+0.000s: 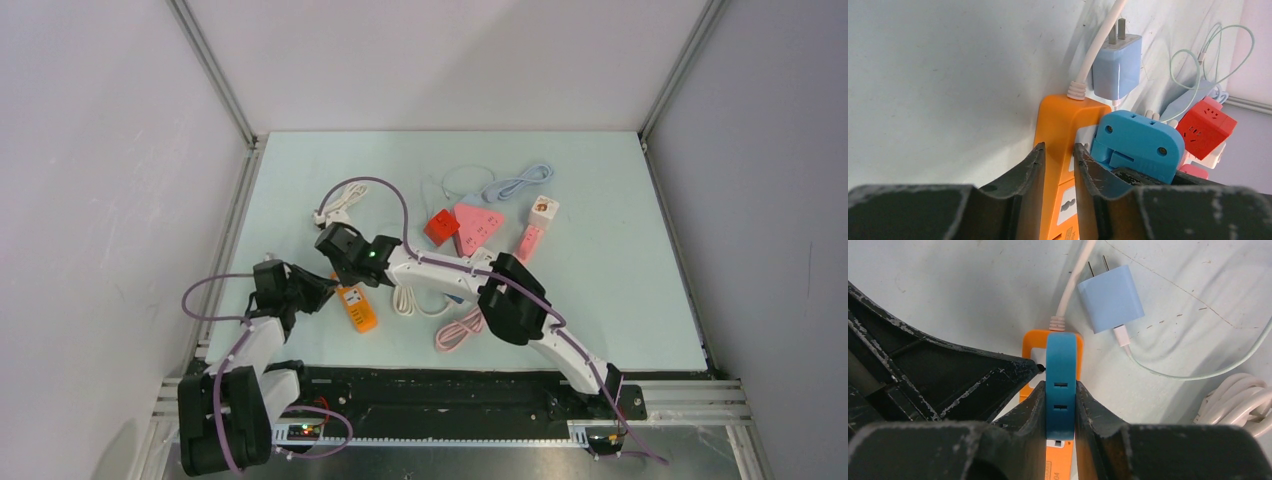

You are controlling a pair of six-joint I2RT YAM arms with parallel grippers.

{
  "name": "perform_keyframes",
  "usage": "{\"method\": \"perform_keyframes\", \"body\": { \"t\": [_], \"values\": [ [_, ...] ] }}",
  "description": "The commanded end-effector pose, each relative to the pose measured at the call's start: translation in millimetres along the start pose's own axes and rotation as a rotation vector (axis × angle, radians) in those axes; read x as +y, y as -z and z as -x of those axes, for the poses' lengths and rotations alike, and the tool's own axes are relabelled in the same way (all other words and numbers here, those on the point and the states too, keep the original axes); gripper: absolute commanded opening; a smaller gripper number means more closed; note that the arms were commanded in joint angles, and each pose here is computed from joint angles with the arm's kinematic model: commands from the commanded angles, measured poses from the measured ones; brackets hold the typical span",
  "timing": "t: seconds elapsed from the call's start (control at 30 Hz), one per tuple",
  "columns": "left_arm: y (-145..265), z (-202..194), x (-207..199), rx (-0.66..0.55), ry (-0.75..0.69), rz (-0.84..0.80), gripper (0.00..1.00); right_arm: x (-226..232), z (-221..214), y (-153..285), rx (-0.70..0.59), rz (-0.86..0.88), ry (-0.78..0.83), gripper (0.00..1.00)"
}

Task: Insert the plug
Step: Press the plug into the socket.

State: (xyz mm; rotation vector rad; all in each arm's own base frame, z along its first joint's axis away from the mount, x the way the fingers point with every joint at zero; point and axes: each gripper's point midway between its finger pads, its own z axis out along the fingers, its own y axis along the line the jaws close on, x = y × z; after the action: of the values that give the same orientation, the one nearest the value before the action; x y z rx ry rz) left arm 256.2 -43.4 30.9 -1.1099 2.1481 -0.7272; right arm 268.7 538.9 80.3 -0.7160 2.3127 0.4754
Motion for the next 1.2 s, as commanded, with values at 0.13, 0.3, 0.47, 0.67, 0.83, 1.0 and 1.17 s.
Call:
{"method": "perform_keyframes", "body": {
  "t": [0.13,0.3,0.47,0.67,0.83,1.0,1.17],
  "values": [
    [5,7,12,-0.048,-0.003,0.082,0.30,-15,-43,-17,0.104,-0.106,0.093,0.06],
    [8,15,4,-0.079,-0.017,0.068,0.33,-13,-29,-7,0.082,-0.099,0.093,0.25],
    [18,28,-15,-0.105,-0.052,0.042,0.40,3,15,23,-0.011,-0.030,0.067,0.63],
    [35,55,-31,-0.185,-0.088,0.078,0.45,14,87,78,-0.175,0.059,0.018,0.79],
    [43,67,-32,-0.221,-0.085,0.107,0.46,0,112,113,-0.227,0.091,-0.074,0.81],
    [55,77,-42,-0.272,-0.116,0.095,0.52,-59,107,104,-0.191,0.017,-0.287,0.77],
    [70,85,-60,-0.308,-0.177,0.057,0.61,-103,86,68,-0.105,-0.050,-0.358,0.74]
  ]
}}
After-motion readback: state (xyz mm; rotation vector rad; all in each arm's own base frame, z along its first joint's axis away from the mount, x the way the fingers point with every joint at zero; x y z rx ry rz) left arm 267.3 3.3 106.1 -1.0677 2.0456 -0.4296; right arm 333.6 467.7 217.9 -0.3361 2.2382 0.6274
